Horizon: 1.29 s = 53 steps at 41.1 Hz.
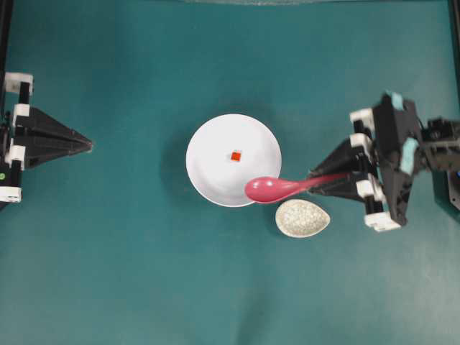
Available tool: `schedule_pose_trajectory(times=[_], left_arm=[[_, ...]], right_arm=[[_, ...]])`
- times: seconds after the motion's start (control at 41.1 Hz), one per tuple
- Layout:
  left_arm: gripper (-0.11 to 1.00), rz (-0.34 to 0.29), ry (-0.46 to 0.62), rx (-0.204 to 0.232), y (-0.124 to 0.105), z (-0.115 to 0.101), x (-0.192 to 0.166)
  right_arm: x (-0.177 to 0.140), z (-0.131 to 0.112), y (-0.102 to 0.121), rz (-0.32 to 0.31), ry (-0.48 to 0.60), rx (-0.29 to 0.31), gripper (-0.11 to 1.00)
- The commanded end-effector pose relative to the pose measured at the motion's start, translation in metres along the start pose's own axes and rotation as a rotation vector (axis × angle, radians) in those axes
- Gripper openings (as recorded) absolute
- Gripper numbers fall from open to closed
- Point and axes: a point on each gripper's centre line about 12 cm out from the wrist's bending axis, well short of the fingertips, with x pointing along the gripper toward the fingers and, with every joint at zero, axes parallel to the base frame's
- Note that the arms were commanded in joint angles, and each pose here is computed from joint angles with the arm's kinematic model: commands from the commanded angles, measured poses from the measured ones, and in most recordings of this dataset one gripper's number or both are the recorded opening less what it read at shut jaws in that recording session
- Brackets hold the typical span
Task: Grip the spoon and scoop the red block from the bowl with right arm.
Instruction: 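Lift the spoon from its rest and carry it over the bowl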
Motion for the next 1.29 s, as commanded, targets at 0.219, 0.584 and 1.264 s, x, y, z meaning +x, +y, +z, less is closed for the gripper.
schedule_pose_trajectory(times=[0.219, 0.584, 1.264], left_arm=[[0.01, 0.000, -0.014, 0.000, 0.000, 0.007, 0.001], [0.01, 0.012, -0.011, -0.004, 0.002, 0.006, 0.001], [0.01, 0.038, -0.012, -0.013, 0.008, 0.007, 0.001]], right_arm=[[-0.010, 0.048, -0.011, -0.004, -0.009, 0.075, 0.25], [-0.001, 0.057, -0.035, -0.049, 0.150, 0.227, 0.25], [0.048, 0.074, -0.058, -0.137, 0.573, 0.211, 0.25]])
